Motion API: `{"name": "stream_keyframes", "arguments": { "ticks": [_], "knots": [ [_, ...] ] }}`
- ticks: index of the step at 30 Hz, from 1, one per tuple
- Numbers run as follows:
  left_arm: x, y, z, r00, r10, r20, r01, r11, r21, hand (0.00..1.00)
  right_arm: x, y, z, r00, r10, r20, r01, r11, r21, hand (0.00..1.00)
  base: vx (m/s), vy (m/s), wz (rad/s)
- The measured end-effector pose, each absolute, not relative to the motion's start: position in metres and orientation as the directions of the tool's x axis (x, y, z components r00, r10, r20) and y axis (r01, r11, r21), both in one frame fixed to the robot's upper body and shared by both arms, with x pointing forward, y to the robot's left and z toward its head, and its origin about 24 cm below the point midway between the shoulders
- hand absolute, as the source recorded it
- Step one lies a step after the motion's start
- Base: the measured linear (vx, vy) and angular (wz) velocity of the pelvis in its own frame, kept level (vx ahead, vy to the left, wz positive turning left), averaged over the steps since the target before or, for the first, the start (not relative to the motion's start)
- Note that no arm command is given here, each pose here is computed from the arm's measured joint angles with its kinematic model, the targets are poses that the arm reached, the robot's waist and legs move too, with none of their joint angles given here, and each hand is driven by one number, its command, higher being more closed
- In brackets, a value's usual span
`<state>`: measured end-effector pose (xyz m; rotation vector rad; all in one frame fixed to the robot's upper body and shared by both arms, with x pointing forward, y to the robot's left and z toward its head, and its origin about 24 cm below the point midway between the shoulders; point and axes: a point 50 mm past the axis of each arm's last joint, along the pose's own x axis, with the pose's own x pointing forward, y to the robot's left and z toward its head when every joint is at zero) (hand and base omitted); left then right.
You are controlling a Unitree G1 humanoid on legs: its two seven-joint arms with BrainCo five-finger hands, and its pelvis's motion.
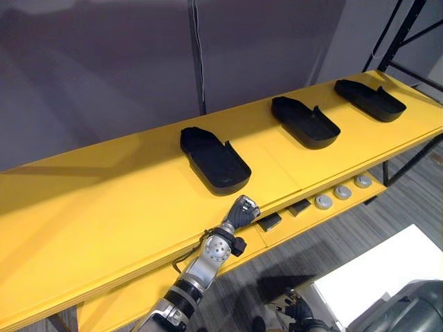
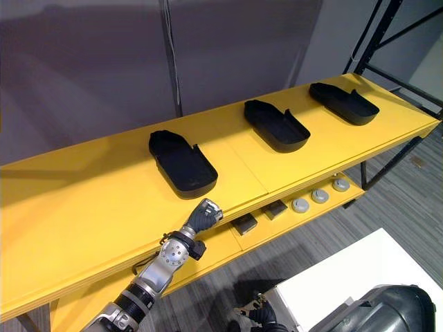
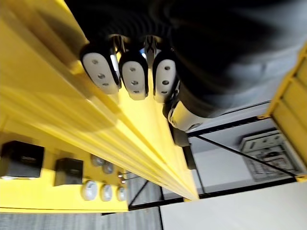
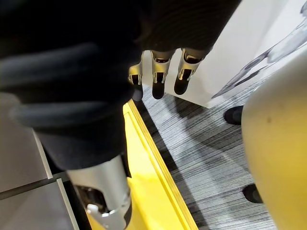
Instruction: Walk over and take plastic housings, then place them on the shelf
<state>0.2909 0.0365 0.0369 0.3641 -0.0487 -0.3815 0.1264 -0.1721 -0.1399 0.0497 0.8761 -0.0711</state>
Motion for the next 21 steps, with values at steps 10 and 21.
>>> {"name": "stream_keyframes", "arguments": {
  "ticks": [10, 21],
  "knots": [
    [0.318, 0.062, 0.055, 0.983, -0.182, 0.036, 0.156, 0.918, 0.365, 1.0, 0.137, -0.169, -0.137, 0.658, -0.027, -0.753, 0.059, 0.998, 0.015, 0.0, -0.05, 0.008, -0.14],
    [0.325, 0.081, 0.06, 0.997, -0.053, 0.06, 0.03, 0.943, 0.331, 1.0, 0.138, -0.169, -0.136, 0.661, -0.029, -0.749, 0.061, 0.998, 0.015, 0.0, 0.0, 0.0, -0.01]
  ]
}}
